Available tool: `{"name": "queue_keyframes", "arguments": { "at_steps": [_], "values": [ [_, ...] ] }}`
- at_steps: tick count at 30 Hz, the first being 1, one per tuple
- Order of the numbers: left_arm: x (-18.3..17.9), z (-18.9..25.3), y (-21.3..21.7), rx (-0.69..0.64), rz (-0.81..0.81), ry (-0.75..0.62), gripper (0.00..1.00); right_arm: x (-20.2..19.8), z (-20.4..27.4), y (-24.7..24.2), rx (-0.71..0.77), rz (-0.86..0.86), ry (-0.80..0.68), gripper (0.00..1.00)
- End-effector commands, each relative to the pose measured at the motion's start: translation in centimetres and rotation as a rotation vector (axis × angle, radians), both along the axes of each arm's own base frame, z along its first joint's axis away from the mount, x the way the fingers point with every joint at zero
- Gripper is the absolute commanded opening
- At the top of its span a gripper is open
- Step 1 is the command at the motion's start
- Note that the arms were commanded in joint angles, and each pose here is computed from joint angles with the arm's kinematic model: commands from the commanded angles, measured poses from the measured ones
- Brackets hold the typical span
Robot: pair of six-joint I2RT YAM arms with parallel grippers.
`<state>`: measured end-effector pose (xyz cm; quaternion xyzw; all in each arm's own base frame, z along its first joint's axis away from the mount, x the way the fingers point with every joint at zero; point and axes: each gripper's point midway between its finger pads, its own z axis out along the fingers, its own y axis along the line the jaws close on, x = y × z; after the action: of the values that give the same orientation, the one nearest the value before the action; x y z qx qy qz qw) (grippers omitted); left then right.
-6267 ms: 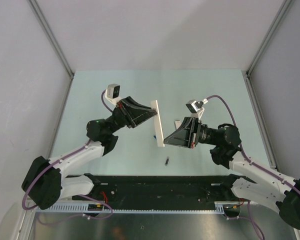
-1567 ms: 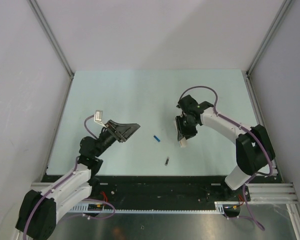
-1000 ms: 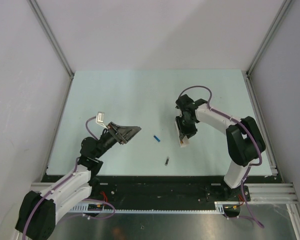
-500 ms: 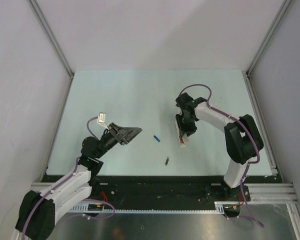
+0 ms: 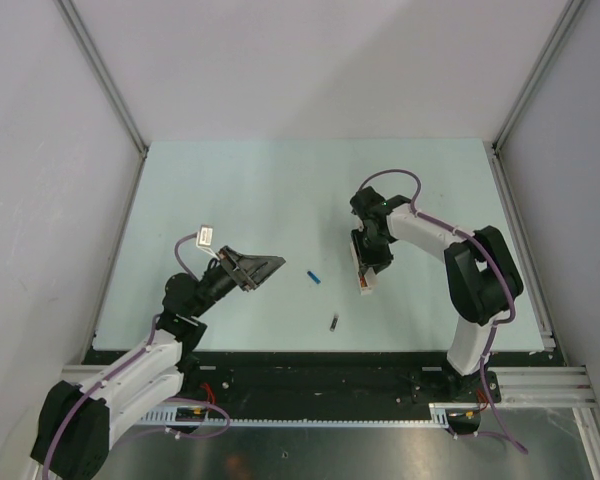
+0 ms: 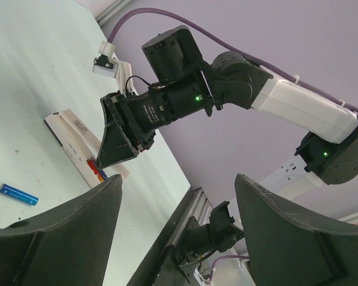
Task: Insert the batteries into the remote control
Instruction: Place the battery cover on the remote control.
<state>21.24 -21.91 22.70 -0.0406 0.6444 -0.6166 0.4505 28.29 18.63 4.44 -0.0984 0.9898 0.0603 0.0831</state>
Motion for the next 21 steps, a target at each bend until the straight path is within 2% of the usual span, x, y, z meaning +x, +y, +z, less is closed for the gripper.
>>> {"name": "queue_keyframes", "arguments": {
  "at_steps": [1, 21],
  "values": [
    [-0.29, 0.47, -0.03, 0.006, -0.002, -0.041, 0.8, 1.75, 0.97, 0.7, 0.028, -0.024, -0.054, 0.14],
    [-0.32, 0.3, 0.01, 0.009, -0.002, -0.038, 0.8, 2.07, 0.65, 1.51, 0.063, -0.06, -0.052, 0.2]
  ]
}}
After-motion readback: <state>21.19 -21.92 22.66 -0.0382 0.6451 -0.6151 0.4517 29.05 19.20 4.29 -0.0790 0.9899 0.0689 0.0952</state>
